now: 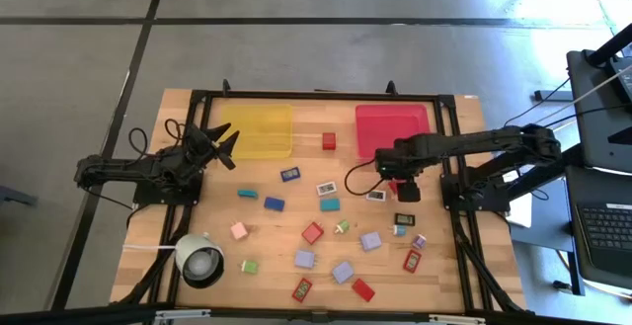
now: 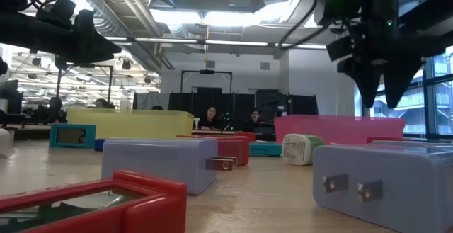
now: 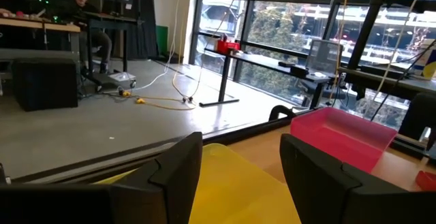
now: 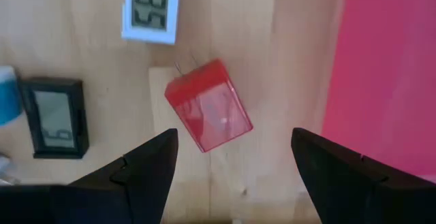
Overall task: Pick & Place Office items
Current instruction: Put the right red charger adapter into the red bin
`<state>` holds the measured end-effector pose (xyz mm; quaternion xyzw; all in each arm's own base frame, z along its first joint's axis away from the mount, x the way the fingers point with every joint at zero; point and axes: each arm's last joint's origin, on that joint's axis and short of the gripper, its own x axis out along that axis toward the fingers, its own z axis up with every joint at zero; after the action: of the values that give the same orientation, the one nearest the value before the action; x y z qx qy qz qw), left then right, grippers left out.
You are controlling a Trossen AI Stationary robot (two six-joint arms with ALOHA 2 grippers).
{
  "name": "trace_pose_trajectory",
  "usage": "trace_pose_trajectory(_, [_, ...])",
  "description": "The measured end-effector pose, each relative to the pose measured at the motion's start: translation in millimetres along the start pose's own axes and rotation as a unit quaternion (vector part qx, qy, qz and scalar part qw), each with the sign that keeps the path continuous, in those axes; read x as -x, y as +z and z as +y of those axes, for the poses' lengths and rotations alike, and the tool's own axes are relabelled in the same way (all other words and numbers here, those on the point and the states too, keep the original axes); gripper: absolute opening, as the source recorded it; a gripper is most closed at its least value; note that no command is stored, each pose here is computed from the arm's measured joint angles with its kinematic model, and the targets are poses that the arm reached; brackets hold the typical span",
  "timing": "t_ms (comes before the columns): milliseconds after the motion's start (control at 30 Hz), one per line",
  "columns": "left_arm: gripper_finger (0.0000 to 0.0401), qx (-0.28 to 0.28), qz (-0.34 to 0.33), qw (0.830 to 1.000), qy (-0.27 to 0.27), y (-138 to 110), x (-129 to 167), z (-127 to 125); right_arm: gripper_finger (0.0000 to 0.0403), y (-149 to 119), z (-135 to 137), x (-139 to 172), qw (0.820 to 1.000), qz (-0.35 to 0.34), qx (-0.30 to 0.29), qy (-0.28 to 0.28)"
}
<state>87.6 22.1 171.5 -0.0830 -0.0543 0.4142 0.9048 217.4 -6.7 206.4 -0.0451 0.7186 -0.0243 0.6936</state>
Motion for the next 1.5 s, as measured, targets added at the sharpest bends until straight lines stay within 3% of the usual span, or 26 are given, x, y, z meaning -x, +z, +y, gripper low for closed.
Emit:
trace_pose_trajectory(533, [0.0196, 0.000, 0.000, 1.000, 0.001, 0.0, 0.0, 0.0, 0.0294, 20.1, 4.4, -42.8, 0.995, 0.092, 0.007, 0.022])
trace_pose_trajectory(1000, [0.0196, -0.022, -0.001, 1.000, 0.007, 0.0, 0.0, 0.4, 0.0318, 32.7, 7.0, -60.3, 0.994, 0.082, 0.053, 0.050])
trace_pose_trajectory(1500, [0.0196, -0.023, -0.001, 1.000, 0.007, 0.0, 0.0, 0.4, 0.0217, 32.2, 5.5, -60.4, 0.995, 0.087, 0.033, 0.022])
